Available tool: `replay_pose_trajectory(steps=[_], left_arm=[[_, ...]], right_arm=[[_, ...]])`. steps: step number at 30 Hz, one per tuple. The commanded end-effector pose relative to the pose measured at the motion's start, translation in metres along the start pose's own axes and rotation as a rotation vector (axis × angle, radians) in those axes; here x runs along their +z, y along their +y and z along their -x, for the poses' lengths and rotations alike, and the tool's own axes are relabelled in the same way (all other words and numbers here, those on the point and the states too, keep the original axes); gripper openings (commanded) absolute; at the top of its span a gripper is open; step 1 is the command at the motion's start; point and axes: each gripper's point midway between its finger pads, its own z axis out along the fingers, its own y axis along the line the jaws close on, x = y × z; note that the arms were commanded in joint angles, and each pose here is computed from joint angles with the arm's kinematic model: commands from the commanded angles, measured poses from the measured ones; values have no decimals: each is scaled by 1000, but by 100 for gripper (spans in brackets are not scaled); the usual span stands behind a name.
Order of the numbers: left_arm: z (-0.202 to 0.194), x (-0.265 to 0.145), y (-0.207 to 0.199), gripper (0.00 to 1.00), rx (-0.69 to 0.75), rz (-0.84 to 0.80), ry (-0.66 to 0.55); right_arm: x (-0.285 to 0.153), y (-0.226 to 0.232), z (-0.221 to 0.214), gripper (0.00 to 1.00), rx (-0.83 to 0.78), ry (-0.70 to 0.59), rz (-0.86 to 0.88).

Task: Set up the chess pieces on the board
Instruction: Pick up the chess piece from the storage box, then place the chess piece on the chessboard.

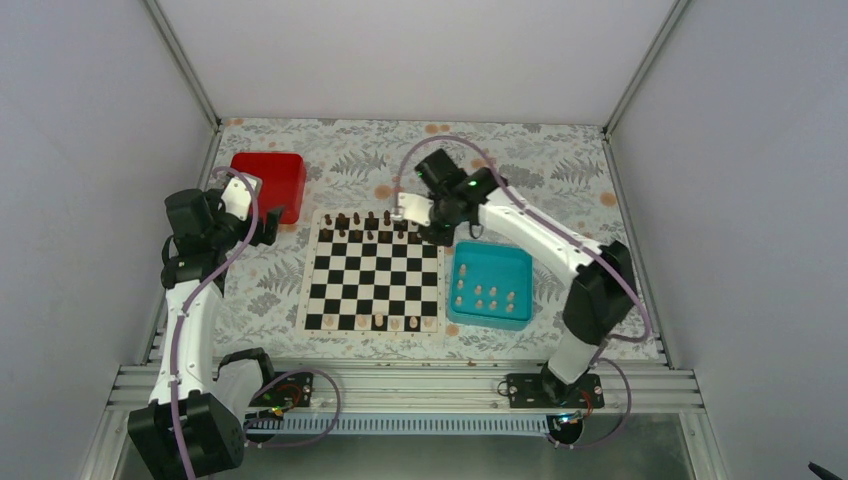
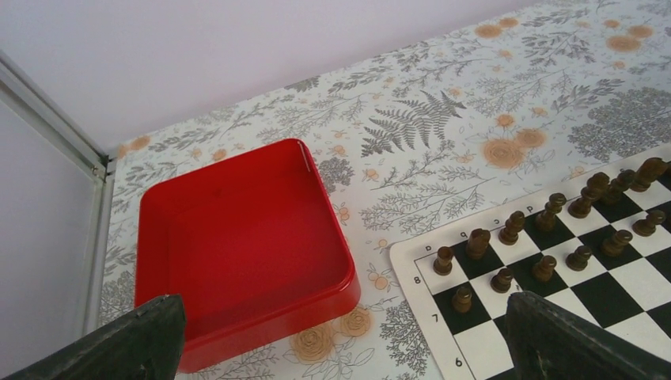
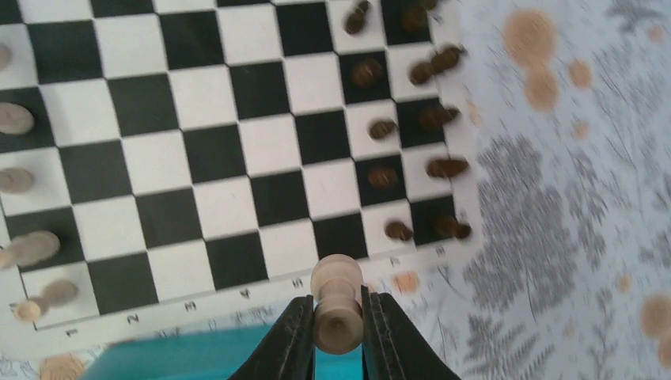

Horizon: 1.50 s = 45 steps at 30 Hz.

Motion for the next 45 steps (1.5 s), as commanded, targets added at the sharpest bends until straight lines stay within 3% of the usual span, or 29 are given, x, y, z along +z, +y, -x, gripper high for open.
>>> replay_pose_trajectory(steps=[1, 9, 21, 31, 45], left_arm=[[7, -4, 10, 100, 8, 55, -22], [-1, -1, 18, 100, 0, 99, 6], [-5, 2, 24, 100, -5, 126, 23], [-7, 1, 26, 100, -2, 143, 28], [-12, 2, 29, 100, -5, 156, 38]], right_arm=[[21, 31, 35, 14, -116, 24, 83], [68, 101, 101, 14, -336, 27, 190], [112, 180, 174, 13, -523, -56, 238], [128, 211, 190, 13, -607, -71, 264], [147, 235, 177, 14, -643, -36, 349]])
